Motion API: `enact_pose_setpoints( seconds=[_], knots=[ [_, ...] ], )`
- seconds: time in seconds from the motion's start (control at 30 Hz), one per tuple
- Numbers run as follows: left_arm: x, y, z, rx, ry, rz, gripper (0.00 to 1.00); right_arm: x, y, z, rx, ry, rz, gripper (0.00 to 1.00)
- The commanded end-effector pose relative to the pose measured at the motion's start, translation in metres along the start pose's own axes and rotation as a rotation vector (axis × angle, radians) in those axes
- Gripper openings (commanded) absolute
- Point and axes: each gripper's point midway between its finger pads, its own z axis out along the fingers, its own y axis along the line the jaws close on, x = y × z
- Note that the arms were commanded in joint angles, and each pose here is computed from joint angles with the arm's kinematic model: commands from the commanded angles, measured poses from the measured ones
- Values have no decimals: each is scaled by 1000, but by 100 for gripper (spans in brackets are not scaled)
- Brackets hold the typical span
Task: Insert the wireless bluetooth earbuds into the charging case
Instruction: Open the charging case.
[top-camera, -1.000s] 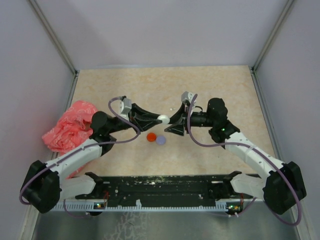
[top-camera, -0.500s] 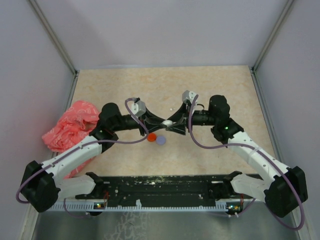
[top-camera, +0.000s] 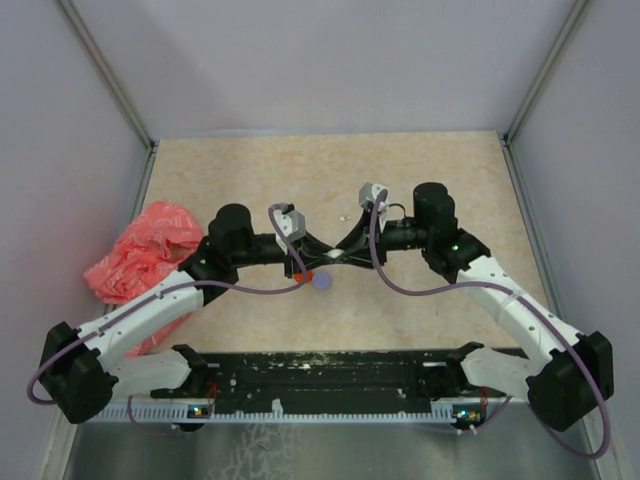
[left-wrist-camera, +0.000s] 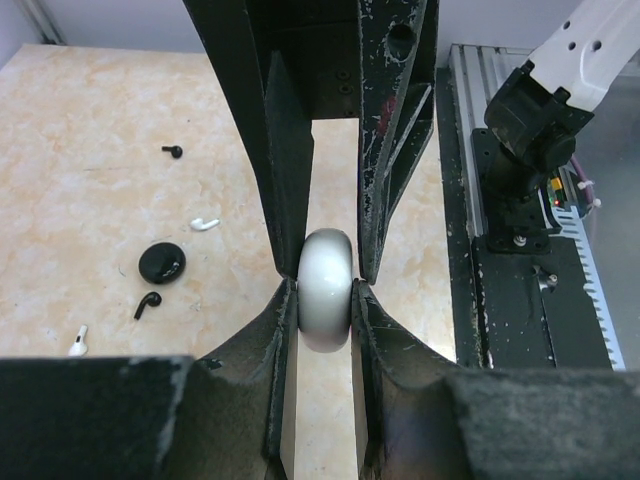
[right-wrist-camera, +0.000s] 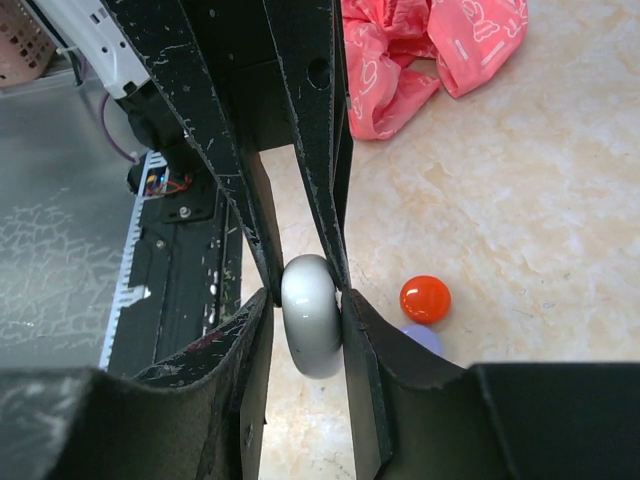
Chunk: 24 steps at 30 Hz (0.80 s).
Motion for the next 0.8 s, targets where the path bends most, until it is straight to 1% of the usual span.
enact_pose_setpoints(
  seconds=[0.0,0.1,0.53,0.63,0.7,0.77],
  knots=[
    [-16,2,-3,-14,-15,57,0,-13,4,-2,-33,4,-53,32],
    [-17,1,-3,-15,-16,59,0,-10,3,-1,-37,14,-49,30],
    [-17,0,-3,-23,-12,66,0,1,4,-2,-59,67,-33,30],
    [-17,0,-3,-20,-16,65,0,2,5,-1,-72,70,-25,23],
    [-16,1,-3,-26,-14,63,1,1,5,-1,-76,69,-27,13],
    [-16,2,-3,-37,-15,65,4,0,5,-1,-76,65,-27,3]
  ],
)
